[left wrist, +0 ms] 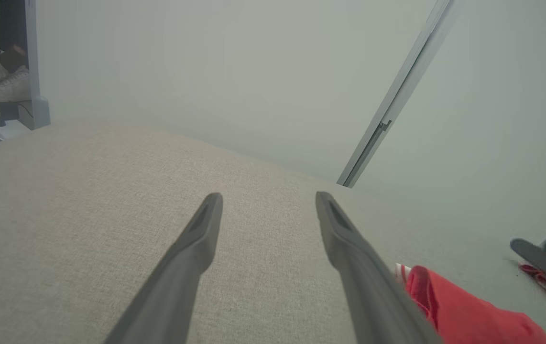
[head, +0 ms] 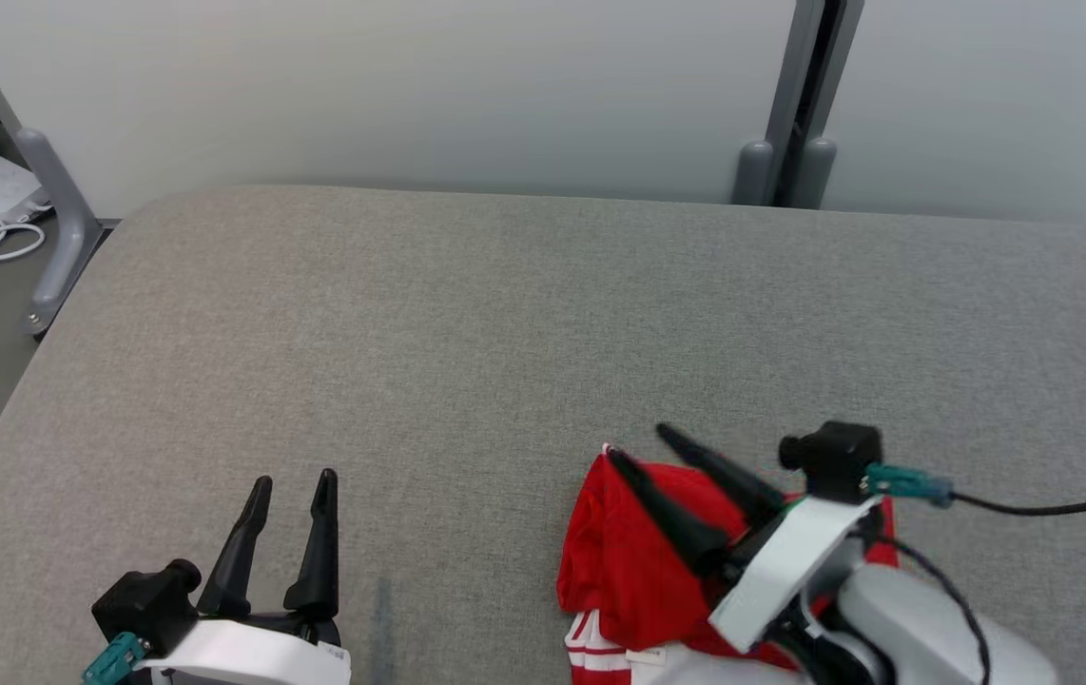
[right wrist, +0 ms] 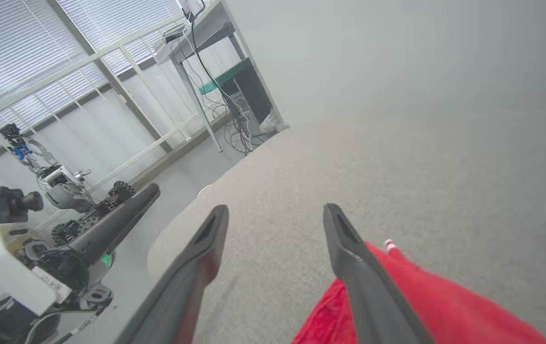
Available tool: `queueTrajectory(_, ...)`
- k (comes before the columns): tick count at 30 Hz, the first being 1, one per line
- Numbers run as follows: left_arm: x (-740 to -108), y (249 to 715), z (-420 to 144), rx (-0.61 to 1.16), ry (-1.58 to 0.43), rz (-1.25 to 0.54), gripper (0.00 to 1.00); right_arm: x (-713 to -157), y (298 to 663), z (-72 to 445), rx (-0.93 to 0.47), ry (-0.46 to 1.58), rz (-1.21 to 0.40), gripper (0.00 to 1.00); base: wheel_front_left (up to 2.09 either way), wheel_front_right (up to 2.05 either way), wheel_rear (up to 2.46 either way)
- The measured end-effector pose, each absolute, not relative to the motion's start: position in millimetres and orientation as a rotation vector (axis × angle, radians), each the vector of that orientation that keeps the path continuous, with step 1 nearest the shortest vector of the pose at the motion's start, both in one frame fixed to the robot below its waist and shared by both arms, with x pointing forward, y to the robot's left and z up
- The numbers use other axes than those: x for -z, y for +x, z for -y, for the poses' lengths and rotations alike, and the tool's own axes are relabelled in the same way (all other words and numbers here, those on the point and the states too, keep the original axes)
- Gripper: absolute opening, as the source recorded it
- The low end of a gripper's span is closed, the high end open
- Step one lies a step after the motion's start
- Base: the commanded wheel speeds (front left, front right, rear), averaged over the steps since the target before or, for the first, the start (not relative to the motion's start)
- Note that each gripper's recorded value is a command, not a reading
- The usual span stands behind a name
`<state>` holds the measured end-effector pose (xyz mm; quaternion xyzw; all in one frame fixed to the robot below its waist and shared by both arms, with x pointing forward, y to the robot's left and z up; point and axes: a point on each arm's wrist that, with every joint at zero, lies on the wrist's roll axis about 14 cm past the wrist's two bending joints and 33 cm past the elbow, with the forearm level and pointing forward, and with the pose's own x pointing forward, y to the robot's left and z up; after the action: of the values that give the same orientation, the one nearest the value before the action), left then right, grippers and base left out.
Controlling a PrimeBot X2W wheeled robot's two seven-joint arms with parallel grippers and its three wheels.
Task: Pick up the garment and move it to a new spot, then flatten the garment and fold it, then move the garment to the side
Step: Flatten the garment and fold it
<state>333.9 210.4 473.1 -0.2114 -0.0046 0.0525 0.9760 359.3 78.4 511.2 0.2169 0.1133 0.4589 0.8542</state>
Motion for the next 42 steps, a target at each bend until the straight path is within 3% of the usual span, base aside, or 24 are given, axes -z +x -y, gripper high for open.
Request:
queueTrajectory(4, -483.1, 339.4, -204.8, -0.078, -0.421, 0.037, 1.0, -530.1, 402.8, -18.2, -0.829, 0.278, -0.07, 1.0, 0.0, 0.0, 0.0)
queueTrajectory(9, -495.4, 345.8, -200.3, -0.052, -0.414, 0.073, 1.0, -557.0, 448.2, 82.3, -0.552, 0.038, 0.105, 1.0, 0.0, 0.0, 0.0)
queueTrajectory(16, -505.3, 349.9, -194.4, -0.021, -0.371, 0.098, 1.0, -579.3, 429.5, 146.5, -0.316, -0.088, 0.254, 1.0, 0.0, 0.0, 0.0)
queueTrajectory(25, -511.4, 352.0, -190.0, -0.008, -0.271, 0.109, 1.0, -581.5, 402.0, 170.3, -0.172, -0.142, 0.301, 1.0, 0.0, 0.0, 0.0)
queueTrajectory(42, -515.4, 343.6, -190.1, -0.023, -0.228, 0.119, 1.0, -562.8, 390.2, 166.3, -0.143, -0.119, 0.253, 1.0, 0.0, 0.0, 0.0)
